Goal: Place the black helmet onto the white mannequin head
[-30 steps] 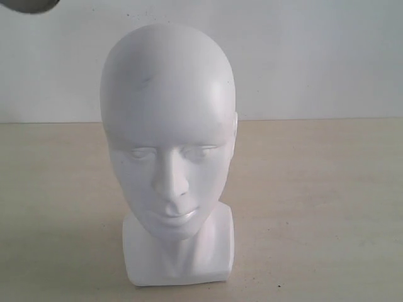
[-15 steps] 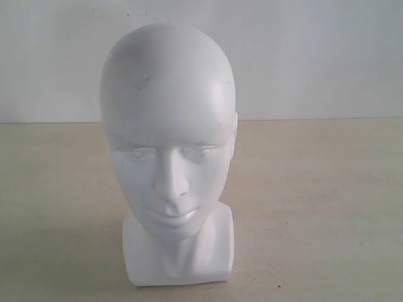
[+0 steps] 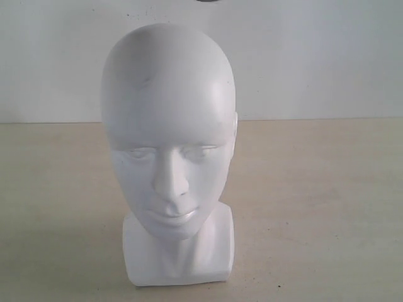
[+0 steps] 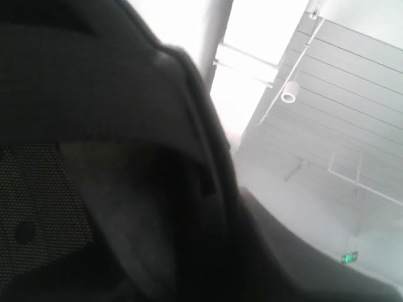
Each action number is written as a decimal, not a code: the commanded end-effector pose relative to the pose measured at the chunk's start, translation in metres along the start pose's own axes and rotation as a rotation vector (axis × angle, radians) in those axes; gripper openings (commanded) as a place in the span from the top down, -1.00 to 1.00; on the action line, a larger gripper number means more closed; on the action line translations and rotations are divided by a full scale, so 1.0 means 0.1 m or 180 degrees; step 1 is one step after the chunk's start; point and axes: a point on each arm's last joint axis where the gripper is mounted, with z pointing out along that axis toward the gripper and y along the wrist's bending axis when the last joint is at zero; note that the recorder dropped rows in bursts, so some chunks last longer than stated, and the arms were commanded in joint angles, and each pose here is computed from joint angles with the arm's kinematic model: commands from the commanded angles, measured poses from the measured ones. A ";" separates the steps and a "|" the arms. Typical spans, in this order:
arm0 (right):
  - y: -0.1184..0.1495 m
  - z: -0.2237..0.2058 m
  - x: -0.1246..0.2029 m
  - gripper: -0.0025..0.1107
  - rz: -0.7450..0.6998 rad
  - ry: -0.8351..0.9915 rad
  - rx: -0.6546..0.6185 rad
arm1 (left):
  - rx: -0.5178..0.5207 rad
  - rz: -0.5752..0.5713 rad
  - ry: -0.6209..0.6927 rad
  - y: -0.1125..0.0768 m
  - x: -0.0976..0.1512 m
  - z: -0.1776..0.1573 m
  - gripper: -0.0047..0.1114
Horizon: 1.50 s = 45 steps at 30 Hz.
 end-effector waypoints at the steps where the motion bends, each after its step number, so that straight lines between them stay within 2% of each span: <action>1: 0.00 0.00 0.01 0.96 -0.0009 -0.0013 -0.0002 | 0.0408 -0.0120 -0.0046 -0.08 0.08 0.18 0.84; 8: 0.00 0.00 0.01 0.96 -0.0009 -0.0013 -0.0002 | 0.0542 -0.0185 0.0163 -0.06 0.28 0.30 0.84; 15: 0.00 0.00 0.01 0.96 -0.0009 -0.0013 -0.0002 | 0.0539 -0.0313 0.0193 -0.06 0.29 0.30 0.84; 18: 0.00 -0.01 -0.09 0.96 -0.0009 -0.0352 -0.0009 | 0.0549 -0.0364 0.0240 -0.06 0.30 0.30 0.84; 20: 0.00 -0.03 -0.23 0.96 0.0005 -0.0861 -0.0022 | 0.0558 -0.0335 0.0262 -0.06 0.31 0.30 0.84; 22: 0.00 -0.07 -0.33 0.96 0.0234 -0.1223 -0.0063 | 0.0574 -0.0291 0.0307 -0.07 0.32 0.30 0.84; 23: 0.00 -0.08 -0.36 0.96 0.0524 -0.1350 -0.0116 | 0.0575 -0.0284 0.0330 -0.06 0.33 0.30 0.84; 25: 0.00 -0.09 -0.38 0.96 0.0787 -0.1405 -0.0181 | 0.0559 -0.0293 0.0337 -0.04 0.35 0.30 0.84; 27: 0.00 -0.09 -0.38 0.96 0.0837 -0.1404 -0.0192 | 0.0532 -0.0309 0.0346 -0.01 0.37 0.30 0.84; 35: 0.00 -0.09 -0.39 0.96 0.0836 -0.1436 -0.0196 | 0.0392 -0.0430 0.0417 0.18 0.49 0.29 0.84; 40: 0.00 -0.11 -0.42 0.96 0.0817 -0.1580 -0.0224 | 0.0356 -0.0452 0.0421 0.23 0.52 0.29 0.84; 45: 0.08 -0.20 -0.80 0.96 0.0556 -0.1712 -0.0285 | 0.0347 -0.0455 0.0435 0.24 0.53 0.29 0.84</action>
